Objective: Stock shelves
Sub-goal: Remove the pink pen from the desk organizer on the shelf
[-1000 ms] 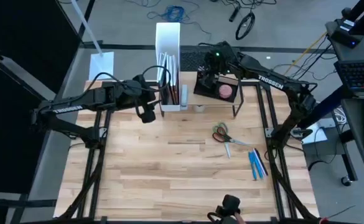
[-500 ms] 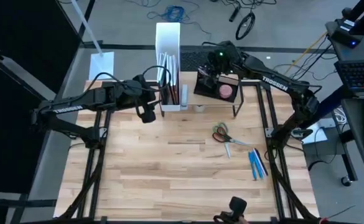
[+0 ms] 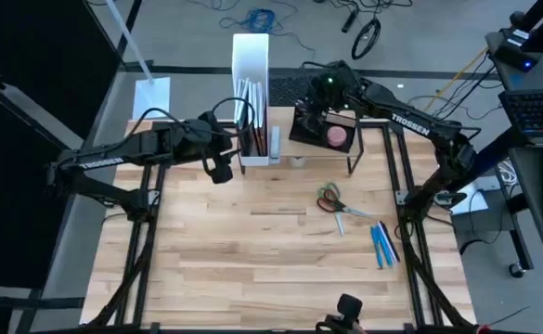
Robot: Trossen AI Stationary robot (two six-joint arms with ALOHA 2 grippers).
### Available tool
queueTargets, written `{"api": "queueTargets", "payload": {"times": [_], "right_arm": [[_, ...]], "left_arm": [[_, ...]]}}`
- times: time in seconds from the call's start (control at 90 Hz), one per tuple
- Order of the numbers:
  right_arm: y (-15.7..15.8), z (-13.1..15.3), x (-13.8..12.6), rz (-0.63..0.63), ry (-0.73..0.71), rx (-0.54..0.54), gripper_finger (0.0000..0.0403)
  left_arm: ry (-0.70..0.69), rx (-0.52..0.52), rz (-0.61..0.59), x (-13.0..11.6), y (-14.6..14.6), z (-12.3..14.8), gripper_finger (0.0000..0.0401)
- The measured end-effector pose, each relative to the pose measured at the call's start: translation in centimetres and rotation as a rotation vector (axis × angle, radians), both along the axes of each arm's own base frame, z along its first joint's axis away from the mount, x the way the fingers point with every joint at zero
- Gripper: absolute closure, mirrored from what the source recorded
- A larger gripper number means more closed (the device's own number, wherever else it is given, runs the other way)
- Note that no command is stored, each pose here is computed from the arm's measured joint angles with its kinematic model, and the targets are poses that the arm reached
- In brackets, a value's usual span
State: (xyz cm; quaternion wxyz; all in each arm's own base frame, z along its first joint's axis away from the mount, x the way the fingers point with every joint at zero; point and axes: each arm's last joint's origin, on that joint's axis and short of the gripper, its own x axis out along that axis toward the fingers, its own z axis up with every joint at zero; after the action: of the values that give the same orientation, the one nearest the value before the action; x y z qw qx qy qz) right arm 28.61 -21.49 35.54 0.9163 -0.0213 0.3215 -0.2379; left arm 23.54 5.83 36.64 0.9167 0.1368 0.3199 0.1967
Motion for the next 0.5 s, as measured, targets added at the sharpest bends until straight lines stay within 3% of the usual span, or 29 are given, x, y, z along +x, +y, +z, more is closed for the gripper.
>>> {"api": "queueTargets", "payload": {"times": [0.5], "right_arm": [[-0.9,-1.6,1.2,0.001,0.022,0.012,0.0323]], "left_arm": [[0.0,0.0,0.001,0.0,0.0,0.0,0.0225]]}}
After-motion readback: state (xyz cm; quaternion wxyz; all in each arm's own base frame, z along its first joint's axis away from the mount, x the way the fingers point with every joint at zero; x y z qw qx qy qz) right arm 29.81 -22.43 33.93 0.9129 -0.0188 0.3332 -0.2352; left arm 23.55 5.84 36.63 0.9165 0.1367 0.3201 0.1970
